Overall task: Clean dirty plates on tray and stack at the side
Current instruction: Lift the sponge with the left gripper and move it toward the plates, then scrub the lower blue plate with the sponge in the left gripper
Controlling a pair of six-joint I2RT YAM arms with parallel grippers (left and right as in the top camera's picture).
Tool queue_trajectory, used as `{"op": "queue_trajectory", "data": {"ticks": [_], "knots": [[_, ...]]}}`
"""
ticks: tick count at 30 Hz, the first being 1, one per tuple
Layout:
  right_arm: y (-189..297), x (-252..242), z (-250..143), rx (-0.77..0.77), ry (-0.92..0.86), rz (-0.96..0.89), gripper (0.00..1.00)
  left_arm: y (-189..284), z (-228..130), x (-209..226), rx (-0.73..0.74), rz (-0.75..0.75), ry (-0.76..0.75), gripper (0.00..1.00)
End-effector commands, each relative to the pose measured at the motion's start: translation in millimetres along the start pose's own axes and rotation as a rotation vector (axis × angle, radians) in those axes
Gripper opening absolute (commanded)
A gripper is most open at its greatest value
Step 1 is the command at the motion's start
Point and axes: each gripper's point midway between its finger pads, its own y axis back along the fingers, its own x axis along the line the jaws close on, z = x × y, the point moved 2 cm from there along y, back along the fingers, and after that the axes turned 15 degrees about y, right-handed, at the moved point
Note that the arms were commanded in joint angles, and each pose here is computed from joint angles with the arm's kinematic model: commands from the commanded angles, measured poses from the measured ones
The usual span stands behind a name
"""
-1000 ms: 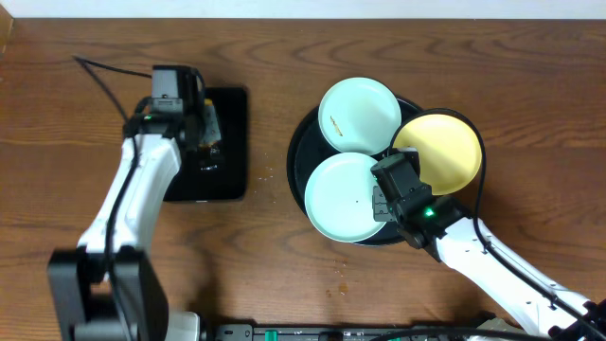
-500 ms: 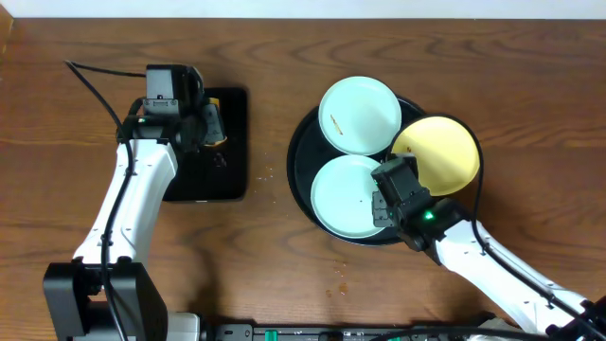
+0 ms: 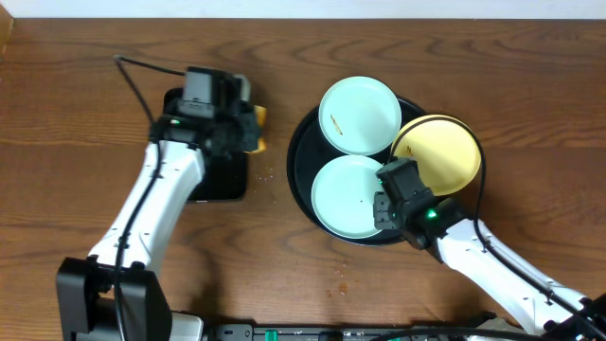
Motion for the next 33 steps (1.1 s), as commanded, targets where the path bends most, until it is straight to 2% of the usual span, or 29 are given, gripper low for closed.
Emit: {"op": "queue_trajectory", "data": {"ticks": [1,4,9,14,18,20,23,33], "knots": [[-4,-4,-4,0.035,-0.067,0.066,0.45,-5,-14,-22,0.034,-0.042,-0.068,0.07],[-4,-13,-2,0.044,-0.128,0.107,0.44,-8,-26,-39,0.056,-0.062,-0.107,0.08],[-9,-23,-10,0.062,-0.182,0.168,0.32,-11,-46,-64,0.091,-0.092,-0.138,0.07],[-17,-26,-11,0.017,-0.187,0.180,0.32,-13,-64,-88,0.113,-0.126,-0.202,0.07],[-20,-26,-13,0.013,-0.187,0.183,0.27,-14,-74,-106,0.117,-0.158,-0.241,0.08],[-21,-26,-15,0.019,-0.188,0.183,0.19,-14,-78,-113,0.119,-0.170,-0.227,0.07],[-23,-26,-16,0.021,-0.188,0.182,0.01,-18,-86,-123,0.132,-0.184,-0.214,0.08],[-25,-26,-17,0.025,-0.188,0.181,0.01,-55,-124,-145,0.217,-0.182,-0.193,0.08]]}}
